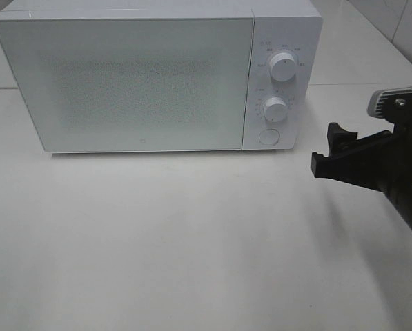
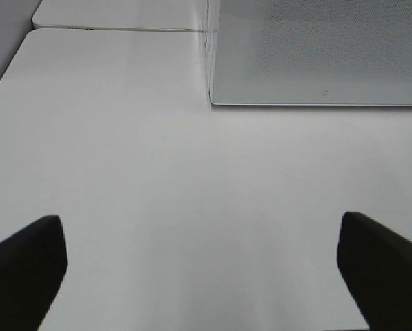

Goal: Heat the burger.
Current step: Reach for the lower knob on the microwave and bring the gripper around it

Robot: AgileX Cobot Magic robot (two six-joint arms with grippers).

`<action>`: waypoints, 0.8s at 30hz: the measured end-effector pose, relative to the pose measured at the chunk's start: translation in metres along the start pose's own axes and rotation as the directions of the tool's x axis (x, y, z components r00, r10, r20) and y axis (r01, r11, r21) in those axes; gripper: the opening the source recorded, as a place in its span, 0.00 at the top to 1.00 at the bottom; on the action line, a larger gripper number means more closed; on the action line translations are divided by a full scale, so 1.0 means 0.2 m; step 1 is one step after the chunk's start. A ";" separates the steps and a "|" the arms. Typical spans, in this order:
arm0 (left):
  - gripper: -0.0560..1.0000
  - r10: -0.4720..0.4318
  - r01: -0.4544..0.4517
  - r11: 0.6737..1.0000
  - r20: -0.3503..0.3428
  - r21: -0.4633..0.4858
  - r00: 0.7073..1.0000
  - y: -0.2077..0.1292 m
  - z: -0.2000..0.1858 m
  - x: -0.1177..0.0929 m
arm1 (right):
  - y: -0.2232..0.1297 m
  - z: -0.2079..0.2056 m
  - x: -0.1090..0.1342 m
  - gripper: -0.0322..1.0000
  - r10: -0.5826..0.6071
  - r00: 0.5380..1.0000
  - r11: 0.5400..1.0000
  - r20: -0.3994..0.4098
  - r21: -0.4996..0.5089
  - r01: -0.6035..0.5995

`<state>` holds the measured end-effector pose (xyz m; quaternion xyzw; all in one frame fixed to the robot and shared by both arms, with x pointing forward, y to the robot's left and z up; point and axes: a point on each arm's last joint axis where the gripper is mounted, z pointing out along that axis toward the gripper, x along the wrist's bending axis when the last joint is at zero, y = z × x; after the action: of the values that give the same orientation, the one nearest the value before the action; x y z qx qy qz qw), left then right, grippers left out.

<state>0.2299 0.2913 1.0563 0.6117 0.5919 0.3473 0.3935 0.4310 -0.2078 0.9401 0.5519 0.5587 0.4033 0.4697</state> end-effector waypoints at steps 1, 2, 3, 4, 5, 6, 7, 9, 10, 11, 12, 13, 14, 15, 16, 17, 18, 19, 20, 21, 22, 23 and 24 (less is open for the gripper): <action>0.01 0.000 0.000 1.000 0.000 0.000 1.000 0.00 0.00 0.00 | 0.00 0.01 0.05 0.23 0.002 1.000 1.000 -0.004 0.002 -0.002; 0.01 0.000 0.000 1.000 0.000 0.000 1.000 0.00 0.00 0.00 | 0.00 0.01 0.05 0.23 0.002 1.000 1.000 -0.004 0.002 -0.002; 0.01 0.000 0.000 1.000 0.000 0.000 1.000 0.00 0.00 0.00 | 0.00 0.02 0.09 0.23 -0.015 1.000 1.000 -0.015 0.004 0.016; 0.01 0.000 0.000 1.000 0.000 0.000 1.000 0.00 0.00 0.00 | 0.00 0.03 0.12 0.23 -0.023 0.999 1.000 -0.024 0.005 0.023; 0.01 0.000 0.000 1.000 0.000 0.000 1.000 0.00 0.00 0.00 | 0.00 0.03 0.12 0.23 -0.023 0.999 1.000 -0.024 0.005 0.023; 0.01 0.000 0.000 1.000 0.000 0.000 1.000 0.00 0.00 0.00 | 0.00 0.04 0.16 0.23 -0.029 0.999 1.000 -0.037 0.006 0.029; 0.01 0.000 0.000 1.000 0.000 0.000 1.000 0.00 0.00 0.00 | -0.01 0.06 0.21 0.23 -0.032 0.998 0.999 -0.046 0.008 0.032; 0.01 0.000 0.000 1.000 0.000 0.000 1.000 0.00 0.00 0.00 | -0.01 0.06 0.22 0.23 -0.030 0.998 0.999 -0.048 0.009 0.031; 0.01 0.000 0.000 1.000 0.000 0.000 1.000 0.00 0.00 0.00 | -0.01 0.06 0.22 0.23 -0.030 0.998 0.999 -0.048 0.009 0.031; 0.01 0.000 0.000 1.000 0.000 0.000 1.000 0.00 0.00 0.00 | 0.00 0.08 0.26 0.23 -0.027 0.998 1.000 -0.054 0.005 0.028; 0.01 0.000 0.000 1.000 0.000 0.000 1.000 0.00 0.00 0.00 | 0.00 0.10 0.29 0.23 -0.026 0.998 1.000 -0.056 0.005 0.027; 0.01 0.000 0.000 1.000 0.000 0.000 1.000 0.00 0.00 0.00 | 0.00 0.10 0.29 0.23 -0.026 0.998 1.000 -0.056 0.005 0.027; 0.01 0.000 0.000 1.000 0.000 0.000 1.000 0.00 0.00 0.00 | 0.00 0.11 0.30 0.23 -0.023 0.998 1.000 -0.055 0.004 0.023; 0.01 0.000 0.000 1.000 0.000 0.000 1.000 0.00 0.00 0.00 | 0.01 0.12 0.32 0.23 -0.020 0.998 1.000 -0.056 0.002 0.020; 0.01 0.000 0.000 1.000 0.000 0.000 1.000 0.00 0.00 0.00 | 0.01 0.12 0.32 0.23 -0.020 0.998 1.000 -0.056 0.002 0.020; 0.01 0.000 0.000 1.000 0.000 0.000 1.000 0.00 0.00 0.00 | 0.02 0.13 0.34 0.23 -0.011 0.998 1.000 -0.058 -0.004 0.011; 0.01 0.000 0.000 1.000 0.000 0.000 1.000 0.00 0.00 0.00 | 0.02 0.13 0.34 0.23 -0.011 0.998 1.000 -0.058 -0.004 0.011; 0.01 0.000 0.000 1.000 0.000 0.000 1.000 0.00 0.00 0.00 | 0.02 0.14 0.35 0.23 -0.008 0.998 1.000 -0.058 -0.009 0.007; 0.01 0.000 0.000 1.000 0.000 0.000 1.000 0.00 0.00 0.00 | 0.04 0.15 0.36 0.23 0.001 0.998 1.000 -0.060 -0.015 -0.001; 0.01 0.000 0.000 1.000 0.000 0.000 1.000 0.00 0.00 0.00 | 0.04 0.15 0.36 0.23 0.001 0.998 1.000 -0.060 -0.015 -0.001; 0.01 0.000 0.000 1.000 0.000 0.000 1.000 0.00 0.00 0.00 | 0.04 0.15 0.37 0.23 0.006 0.998 1.000 -0.059 -0.018 -0.007; 0.01 0.000 0.000 1.000 0.000 0.000 1.000 0.00 0.00 0.00 | 0.04 0.15 0.37 0.23 0.006 0.998 1.000 -0.059 -0.018 -0.007; 0.01 0.000 0.000 1.000 0.000 0.000 1.000 0.00 0.00 0.00 | 0.06 0.17 0.37 0.23 0.015 0.998 1.000 -0.055 -0.024 -0.016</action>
<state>0.2299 0.2913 1.0563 0.6117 0.5919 0.3473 0.3935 0.4698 -0.1355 0.9372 0.5392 0.5618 0.4288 0.4580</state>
